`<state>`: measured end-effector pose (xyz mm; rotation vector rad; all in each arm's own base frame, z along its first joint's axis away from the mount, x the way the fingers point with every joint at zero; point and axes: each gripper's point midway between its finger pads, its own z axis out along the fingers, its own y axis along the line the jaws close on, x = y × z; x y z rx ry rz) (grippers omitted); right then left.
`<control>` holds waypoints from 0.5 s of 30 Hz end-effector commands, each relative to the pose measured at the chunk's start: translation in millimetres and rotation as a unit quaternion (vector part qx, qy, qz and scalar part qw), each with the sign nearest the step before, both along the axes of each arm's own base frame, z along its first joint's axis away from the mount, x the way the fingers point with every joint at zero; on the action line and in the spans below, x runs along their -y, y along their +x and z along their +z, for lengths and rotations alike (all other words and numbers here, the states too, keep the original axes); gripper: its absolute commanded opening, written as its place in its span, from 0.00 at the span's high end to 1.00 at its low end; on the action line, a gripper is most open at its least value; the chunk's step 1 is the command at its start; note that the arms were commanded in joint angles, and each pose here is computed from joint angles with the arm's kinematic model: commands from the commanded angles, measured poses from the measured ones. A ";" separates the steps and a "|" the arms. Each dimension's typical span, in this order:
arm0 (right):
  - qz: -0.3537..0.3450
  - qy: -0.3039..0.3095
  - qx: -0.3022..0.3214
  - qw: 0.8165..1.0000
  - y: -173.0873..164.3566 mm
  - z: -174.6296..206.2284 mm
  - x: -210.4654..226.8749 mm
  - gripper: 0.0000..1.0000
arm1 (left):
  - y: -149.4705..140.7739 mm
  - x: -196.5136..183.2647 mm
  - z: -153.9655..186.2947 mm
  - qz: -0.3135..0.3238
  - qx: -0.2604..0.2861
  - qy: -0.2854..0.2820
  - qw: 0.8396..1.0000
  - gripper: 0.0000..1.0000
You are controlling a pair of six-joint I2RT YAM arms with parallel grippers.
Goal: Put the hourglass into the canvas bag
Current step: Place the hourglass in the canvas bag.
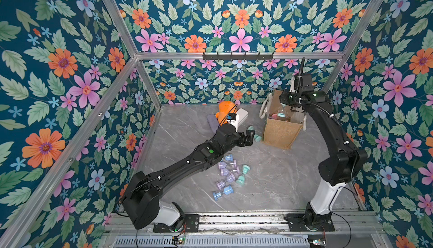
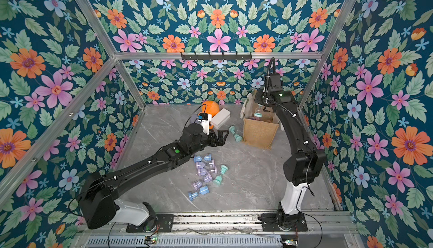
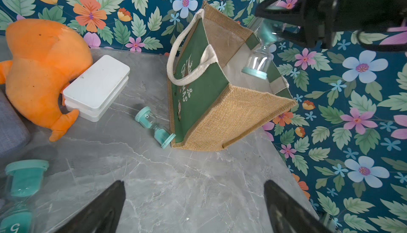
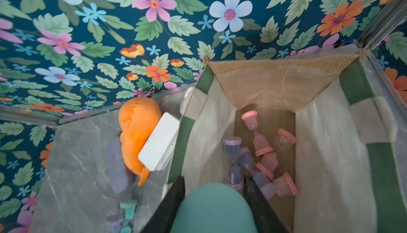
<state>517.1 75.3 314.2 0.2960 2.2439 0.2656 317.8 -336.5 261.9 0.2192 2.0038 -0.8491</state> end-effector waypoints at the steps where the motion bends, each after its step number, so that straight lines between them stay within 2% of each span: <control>1: -0.021 -0.008 -0.016 1.000 15.0 -15.3 7.3 0.63 | 3.5 5.1 8.7 -0.002 0.016 -0.012 1.000 0.00; 7: -0.039 -0.002 -0.059 0.998 39.2 -64.0 10.7 0.63 | 8.1 9.9 1.9 -0.002 0.012 -0.004 1.000 0.00; 15: -0.066 0.010 -0.113 0.991 51.9 -123.7 21.9 0.63 | 7.6 6.1 -1.7 0.002 0.011 0.003 1.000 0.00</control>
